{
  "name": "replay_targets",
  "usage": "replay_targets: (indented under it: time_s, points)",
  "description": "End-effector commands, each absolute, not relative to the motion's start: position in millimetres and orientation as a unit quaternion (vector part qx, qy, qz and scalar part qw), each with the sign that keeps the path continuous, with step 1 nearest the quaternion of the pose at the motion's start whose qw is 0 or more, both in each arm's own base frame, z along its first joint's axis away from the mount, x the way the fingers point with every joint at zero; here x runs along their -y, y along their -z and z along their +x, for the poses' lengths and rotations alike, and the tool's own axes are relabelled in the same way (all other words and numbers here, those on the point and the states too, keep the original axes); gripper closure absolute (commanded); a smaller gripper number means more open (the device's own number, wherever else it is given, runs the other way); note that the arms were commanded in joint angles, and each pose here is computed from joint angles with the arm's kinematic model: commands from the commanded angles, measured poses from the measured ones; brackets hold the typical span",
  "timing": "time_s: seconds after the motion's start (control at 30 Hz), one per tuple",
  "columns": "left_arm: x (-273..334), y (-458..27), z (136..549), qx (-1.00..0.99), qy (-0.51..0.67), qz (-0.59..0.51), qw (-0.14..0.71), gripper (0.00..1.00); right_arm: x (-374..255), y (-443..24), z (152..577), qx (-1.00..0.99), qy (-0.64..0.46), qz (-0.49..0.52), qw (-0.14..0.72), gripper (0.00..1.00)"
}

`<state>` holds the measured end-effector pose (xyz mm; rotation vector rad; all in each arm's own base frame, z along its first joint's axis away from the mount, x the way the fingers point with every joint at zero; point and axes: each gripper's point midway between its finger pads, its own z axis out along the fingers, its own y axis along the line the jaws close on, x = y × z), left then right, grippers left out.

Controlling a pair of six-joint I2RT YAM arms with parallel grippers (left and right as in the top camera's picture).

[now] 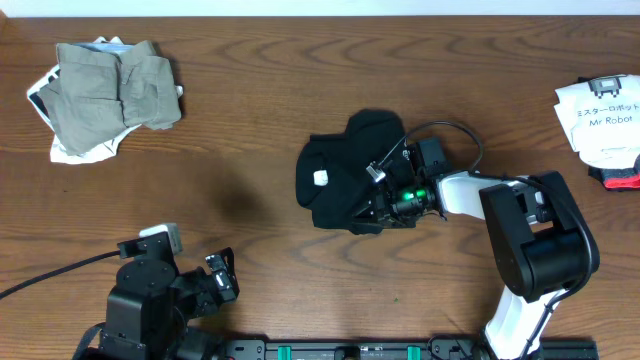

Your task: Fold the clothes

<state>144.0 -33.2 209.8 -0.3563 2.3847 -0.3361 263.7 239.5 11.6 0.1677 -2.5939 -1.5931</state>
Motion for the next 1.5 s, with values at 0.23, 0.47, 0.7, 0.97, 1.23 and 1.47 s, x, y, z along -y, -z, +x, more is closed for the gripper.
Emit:
replay_targets:
  time_s: [0.23,0.47,0.7,0.97,1.23,1.47]
  points:
    - [31,-210,144,-0.918,0.127,-0.145,0.347,0.02,-260,-102,277,0.742,0.656,0.139,-0.009,0.85]
    - [31,-210,144,-0.918,0.127,-0.145,0.347,0.02,-278,-103,277,0.754,0.639,0.149,-0.024,0.75]
    - [31,-210,144,-0.918,0.127,-0.145,0.347,0.02,-294,-66,267,0.784,0.607,0.133,0.004,0.73]
    - [31,-210,144,-0.918,0.127,-0.145,0.347,0.02,-291,1,267,0.826,0.556,0.087,0.027,0.68]
    - [31,-210,144,-0.918,0.127,-0.145,0.347,0.02,-296,-17,271,0.816,0.567,0.108,0.007,0.77]
    - [31,-210,144,-0.918,0.127,-0.145,0.347,0.02,-302,-93,279,0.79,0.6,0.126,-0.036,0.75]
